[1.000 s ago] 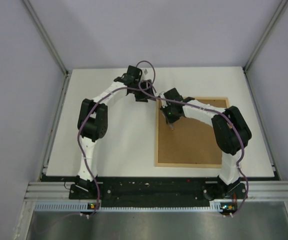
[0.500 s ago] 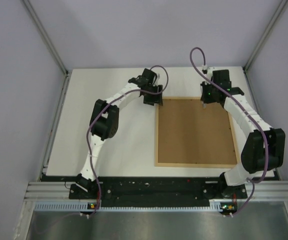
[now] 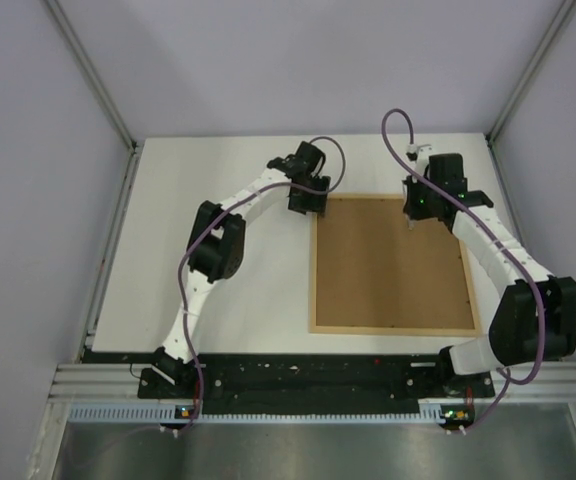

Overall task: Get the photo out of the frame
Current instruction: Pick up the screwdriver from the photo frame, then place the screwdriver on the photo frame.

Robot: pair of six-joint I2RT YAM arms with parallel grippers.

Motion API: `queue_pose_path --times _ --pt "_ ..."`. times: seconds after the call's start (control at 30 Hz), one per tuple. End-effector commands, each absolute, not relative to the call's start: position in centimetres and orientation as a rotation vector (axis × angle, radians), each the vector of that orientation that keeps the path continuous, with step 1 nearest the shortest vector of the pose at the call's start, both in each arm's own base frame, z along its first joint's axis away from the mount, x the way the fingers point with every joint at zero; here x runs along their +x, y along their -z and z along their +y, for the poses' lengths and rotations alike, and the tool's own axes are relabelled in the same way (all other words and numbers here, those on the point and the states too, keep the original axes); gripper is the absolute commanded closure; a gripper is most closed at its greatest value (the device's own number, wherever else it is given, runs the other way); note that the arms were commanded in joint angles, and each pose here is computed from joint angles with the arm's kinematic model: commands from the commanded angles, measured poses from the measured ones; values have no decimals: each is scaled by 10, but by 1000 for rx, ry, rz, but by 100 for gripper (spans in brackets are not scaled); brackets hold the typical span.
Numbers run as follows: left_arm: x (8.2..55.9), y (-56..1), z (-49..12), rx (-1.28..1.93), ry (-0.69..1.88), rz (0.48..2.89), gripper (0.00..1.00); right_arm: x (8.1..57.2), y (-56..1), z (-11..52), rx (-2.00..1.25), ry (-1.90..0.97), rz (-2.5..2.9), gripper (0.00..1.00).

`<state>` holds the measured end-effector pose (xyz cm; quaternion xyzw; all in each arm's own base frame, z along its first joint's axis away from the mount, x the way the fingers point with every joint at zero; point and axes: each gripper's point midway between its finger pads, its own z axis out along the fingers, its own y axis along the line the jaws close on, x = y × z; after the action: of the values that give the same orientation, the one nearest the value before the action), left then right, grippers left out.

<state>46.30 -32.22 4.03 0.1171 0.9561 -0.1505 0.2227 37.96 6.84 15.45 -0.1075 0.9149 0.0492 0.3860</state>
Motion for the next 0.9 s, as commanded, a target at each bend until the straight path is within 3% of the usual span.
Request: queue_pose_path --times 0.0,0.63,0.87 --pt "466 -50 -325 350 378 2613 39 388 -191 73 -276 -131 2195 100" --pt "474 -47 -322 335 297 2591 50 383 -185 76 -293 -159 2200 100" --pt "472 -43 -321 329 294 2606 67 383 -185 78 -301 -167 2194 100"
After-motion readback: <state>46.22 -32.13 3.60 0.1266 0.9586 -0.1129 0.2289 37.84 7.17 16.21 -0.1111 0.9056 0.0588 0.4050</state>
